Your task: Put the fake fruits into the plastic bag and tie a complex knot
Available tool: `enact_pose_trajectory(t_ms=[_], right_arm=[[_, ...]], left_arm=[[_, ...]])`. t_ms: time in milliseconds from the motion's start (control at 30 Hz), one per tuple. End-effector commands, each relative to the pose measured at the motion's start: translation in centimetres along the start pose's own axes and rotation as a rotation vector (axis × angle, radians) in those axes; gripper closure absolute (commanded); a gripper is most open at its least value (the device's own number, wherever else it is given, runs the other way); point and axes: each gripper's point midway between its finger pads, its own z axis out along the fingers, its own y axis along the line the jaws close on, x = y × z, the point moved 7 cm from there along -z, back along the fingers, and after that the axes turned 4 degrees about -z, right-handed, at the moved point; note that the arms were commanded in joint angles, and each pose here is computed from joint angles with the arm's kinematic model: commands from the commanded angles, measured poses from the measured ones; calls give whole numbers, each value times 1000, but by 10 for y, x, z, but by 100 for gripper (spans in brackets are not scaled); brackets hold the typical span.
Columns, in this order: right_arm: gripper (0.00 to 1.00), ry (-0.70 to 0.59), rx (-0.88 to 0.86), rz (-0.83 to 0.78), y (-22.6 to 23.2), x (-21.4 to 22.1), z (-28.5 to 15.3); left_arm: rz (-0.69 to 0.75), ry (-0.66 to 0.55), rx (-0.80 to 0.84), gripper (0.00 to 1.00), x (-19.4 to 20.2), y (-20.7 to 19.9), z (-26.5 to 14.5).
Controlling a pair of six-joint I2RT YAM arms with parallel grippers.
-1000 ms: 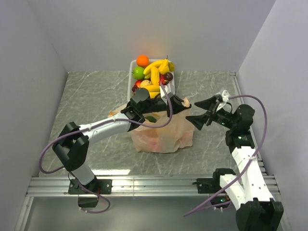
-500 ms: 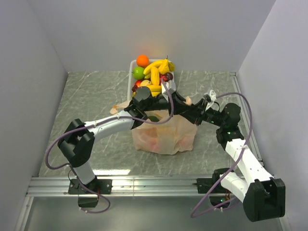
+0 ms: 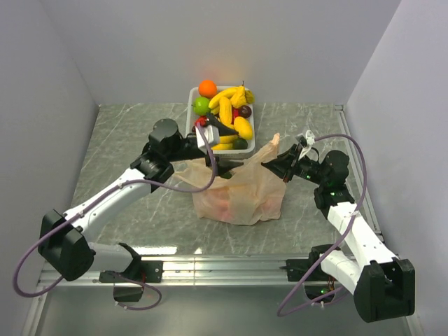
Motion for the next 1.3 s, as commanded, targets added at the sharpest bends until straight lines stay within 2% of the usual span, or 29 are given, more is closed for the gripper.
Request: enact_pose_trajectory(t_ms=[0,167,333,367,400,467,500,533,567,667,733,867,900,967,1000,1033,1167,1267], right_arm=[[100,-21,22,6,-2,-9,1],[100,-15,33,22,-5,-11,3],[100,-16,53,35,-9,-13,4],[100,-19,69,42,-11,-14,4],[100,-18,81,53,-13,-13,4],[100,-18,125,85,-20,-13,5],[100,-12,167,117,-28,-9,7],[100,-8,195,146,-33,-8,9],[100,-2,223,198,-38,-9,12],[100,22,315,341,-60,1,21],[100,52,346,431,-70,10,27],[100,88,318,528,-68,7,31],[97,105,296,527,-64,7,30],[77,152,261,541,-56,15,25],[61,152,259,521,-53,13,21],[54,169,268,521,-50,16,17],[34,177,316,428,-43,24,-2],[30,169,328,384,-37,26,-11]], left_arm=[[59,135,102,1,47,-14,-4],[16,176,118,1,71,-7,9],[-121,267,131,1,109,0,18],[-132,278,139,7,114,-1,18],[-164,292,141,17,121,-2,17],[-201,311,159,48,127,-7,17],[-216,321,168,79,131,-13,18],[-226,332,158,91,135,-17,19],[-208,342,87,99,137,-14,22],[-210,367,48,100,148,-32,30],[-180,410,-67,100,160,-38,38],[-238,475,-125,100,176,-38,46],[-269,475,-145,100,177,-36,49],[-286,455,-144,100,175,-32,48],[-285,441,-147,100,172,-30,49],[-287,431,-135,100,169,-31,50],[-320,417,-113,100,164,-31,51],[-352,411,-121,100,163,-27,51]])
